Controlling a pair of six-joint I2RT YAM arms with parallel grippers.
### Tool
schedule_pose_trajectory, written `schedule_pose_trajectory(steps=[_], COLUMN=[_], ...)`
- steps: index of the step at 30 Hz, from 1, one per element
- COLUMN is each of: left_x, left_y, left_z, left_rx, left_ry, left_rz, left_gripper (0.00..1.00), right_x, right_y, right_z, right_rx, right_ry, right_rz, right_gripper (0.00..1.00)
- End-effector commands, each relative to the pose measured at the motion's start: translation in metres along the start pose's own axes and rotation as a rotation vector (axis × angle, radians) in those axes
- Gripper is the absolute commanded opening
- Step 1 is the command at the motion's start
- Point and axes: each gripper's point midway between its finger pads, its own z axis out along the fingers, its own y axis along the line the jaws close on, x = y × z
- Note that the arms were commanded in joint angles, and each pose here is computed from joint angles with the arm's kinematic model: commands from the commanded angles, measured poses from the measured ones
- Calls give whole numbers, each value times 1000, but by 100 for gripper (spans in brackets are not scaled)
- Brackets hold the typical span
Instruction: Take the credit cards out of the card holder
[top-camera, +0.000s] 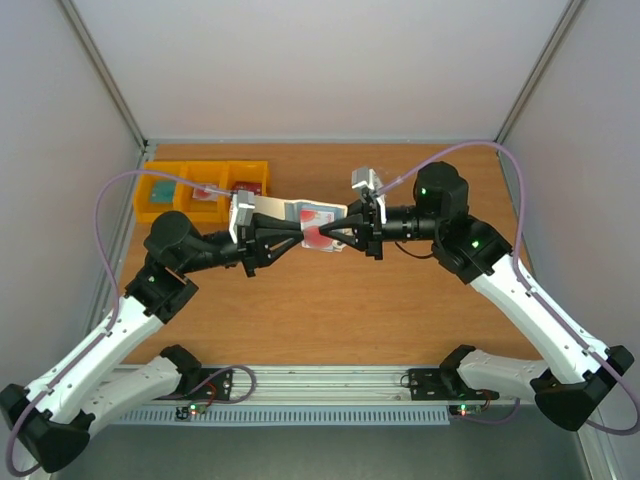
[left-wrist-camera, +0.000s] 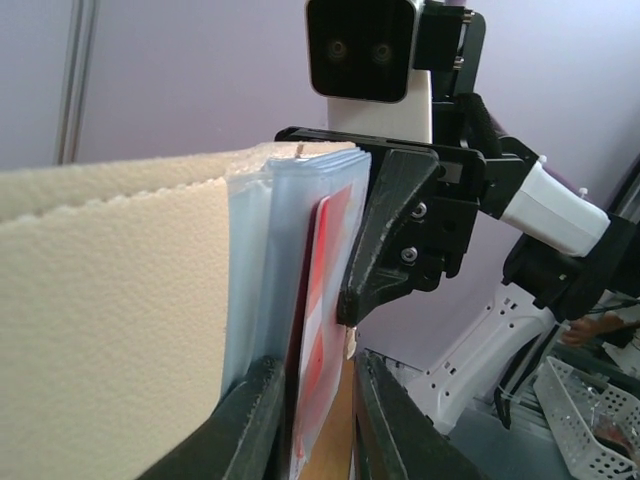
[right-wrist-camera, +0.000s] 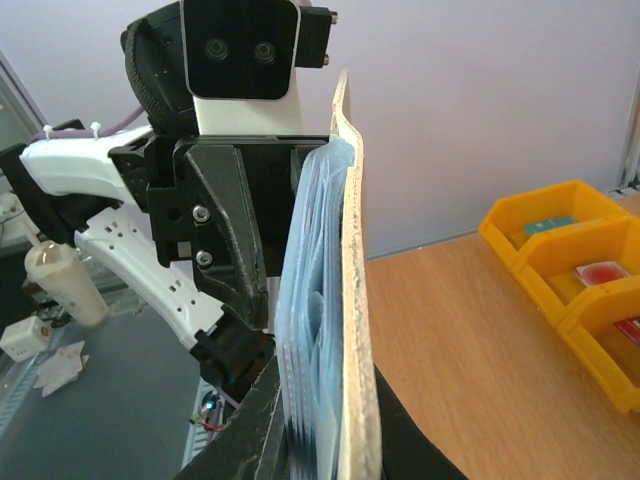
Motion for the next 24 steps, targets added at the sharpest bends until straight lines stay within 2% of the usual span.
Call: schedule_pose_trajectory(steps=[1, 4, 6, 9, 12, 14, 18, 21, 24], left_x=[12, 18, 27, 48, 70, 94, 134, 133, 131], left_y=[-11, -2, 12, 32, 38, 51, 79, 80, 68], left_z=[19, 19, 17, 8, 1, -1, -12, -17, -18], left_rx=[95, 54, -3, -74, -86, -123, -210, -217, -160], left_ry=[30, 25, 28, 39, 44, 72, 100, 79, 88], left_rz=[23, -18, -80, -218, -253, -271, -414, -345, -241], left_gripper=[18, 1, 0, 0, 0, 0, 0, 1, 14], right_x=[14, 22, 33, 64, 96, 111, 143, 161, 171], right_y=[28, 26, 17, 2, -13, -21, -40, -56, -76], right_z=[27, 28, 31, 37, 40, 42, 37, 29, 27], right_rx=[-225, -238, -226, -185, -133, -115, -28, 28, 109], right_ry=[32, 43, 49, 94, 123, 128, 182, 197, 212], right_rz=[-16, 47, 129, 294, 436, 505, 620, 699, 775], right_gripper=[9, 10, 11, 11, 11, 11, 6, 4, 3])
